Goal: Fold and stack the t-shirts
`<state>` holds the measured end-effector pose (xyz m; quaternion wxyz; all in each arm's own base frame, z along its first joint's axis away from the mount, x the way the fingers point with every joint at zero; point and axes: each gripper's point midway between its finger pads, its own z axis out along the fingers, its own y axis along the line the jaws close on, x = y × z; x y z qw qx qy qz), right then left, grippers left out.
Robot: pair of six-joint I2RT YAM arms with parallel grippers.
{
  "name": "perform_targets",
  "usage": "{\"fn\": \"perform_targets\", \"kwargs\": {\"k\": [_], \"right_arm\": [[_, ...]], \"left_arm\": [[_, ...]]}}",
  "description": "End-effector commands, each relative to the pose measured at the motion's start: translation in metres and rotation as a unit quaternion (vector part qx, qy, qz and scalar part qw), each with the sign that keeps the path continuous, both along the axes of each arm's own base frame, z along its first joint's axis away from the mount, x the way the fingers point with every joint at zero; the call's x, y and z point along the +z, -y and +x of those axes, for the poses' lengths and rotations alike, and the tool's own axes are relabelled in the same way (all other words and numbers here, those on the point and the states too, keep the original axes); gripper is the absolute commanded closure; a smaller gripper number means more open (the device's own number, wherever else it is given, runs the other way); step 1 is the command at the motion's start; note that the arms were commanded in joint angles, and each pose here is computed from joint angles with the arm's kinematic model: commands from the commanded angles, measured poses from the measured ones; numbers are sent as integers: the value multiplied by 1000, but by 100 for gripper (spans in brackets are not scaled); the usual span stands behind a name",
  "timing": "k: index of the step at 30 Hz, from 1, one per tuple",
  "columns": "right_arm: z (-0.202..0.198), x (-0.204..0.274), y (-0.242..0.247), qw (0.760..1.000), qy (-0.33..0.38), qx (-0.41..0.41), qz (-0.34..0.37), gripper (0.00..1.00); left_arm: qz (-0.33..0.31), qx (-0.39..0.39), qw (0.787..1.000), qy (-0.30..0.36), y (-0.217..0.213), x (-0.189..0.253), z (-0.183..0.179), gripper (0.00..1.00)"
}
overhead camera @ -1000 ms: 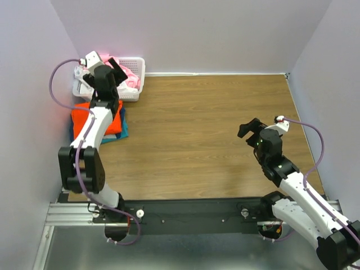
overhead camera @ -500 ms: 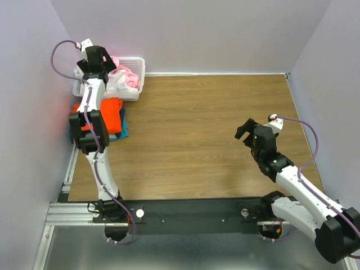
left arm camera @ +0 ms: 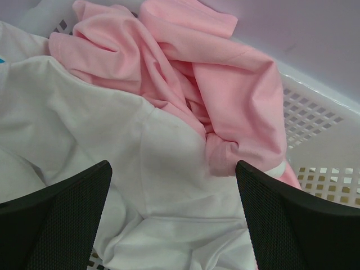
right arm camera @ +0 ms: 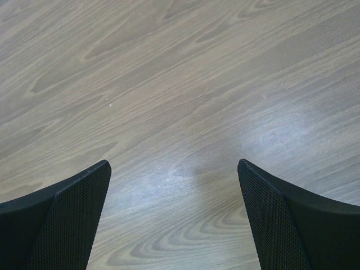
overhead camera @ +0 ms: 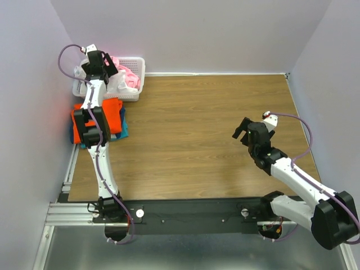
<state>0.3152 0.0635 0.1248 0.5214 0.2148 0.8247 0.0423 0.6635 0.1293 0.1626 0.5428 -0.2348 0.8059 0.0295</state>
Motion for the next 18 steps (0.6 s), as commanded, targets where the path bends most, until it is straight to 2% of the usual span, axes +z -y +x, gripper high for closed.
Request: {"fn": "perform_targets", "kwargs": {"k": [1, 3, 5, 6, 7, 9, 10, 13, 16, 18], "right_arm": [[8, 14, 4, 1000, 17, -13, -8, 0], [7, 13, 5, 1000, 17, -14, -8, 0], [6, 15, 5, 1000, 21, -16, -7, 0], [6, 15, 6, 1000, 22, -17, -7, 0], [6, 16, 7, 1000, 22, -18, -8, 0], [6, 15, 7, 1000, 21, -20, -9, 0], [6, 15, 7, 1000, 21, -19, -9, 0], [7, 14, 6, 1000, 19, -17, -10, 0], [7, 15, 6, 1000, 21, -17, -8, 0], [7, 14, 6, 1000, 20, -17, -9, 0]], "left_arm": [[2, -8, 1000, -1, -8, -17, 9, 3], [1, -7, 1000, -6, -10, -24, 9, 5], [0, -10, 1000, -10, -8, -32, 11, 16], [-1, -11, 1000, -11, -8, -33, 11, 18], [-2, -13, 1000, -12, -8, -37, 12, 26], [0, -18, 1000, -12, -7, -37, 14, 33], [0, -16, 1000, -12, -9, -39, 14, 44], [-1, -15, 1000, -11, -13, -39, 15, 60], [-7, -16, 1000, -12, -15, -38, 13, 65], [-6, -23, 1000, -15, -13, -38, 11, 78]]}}
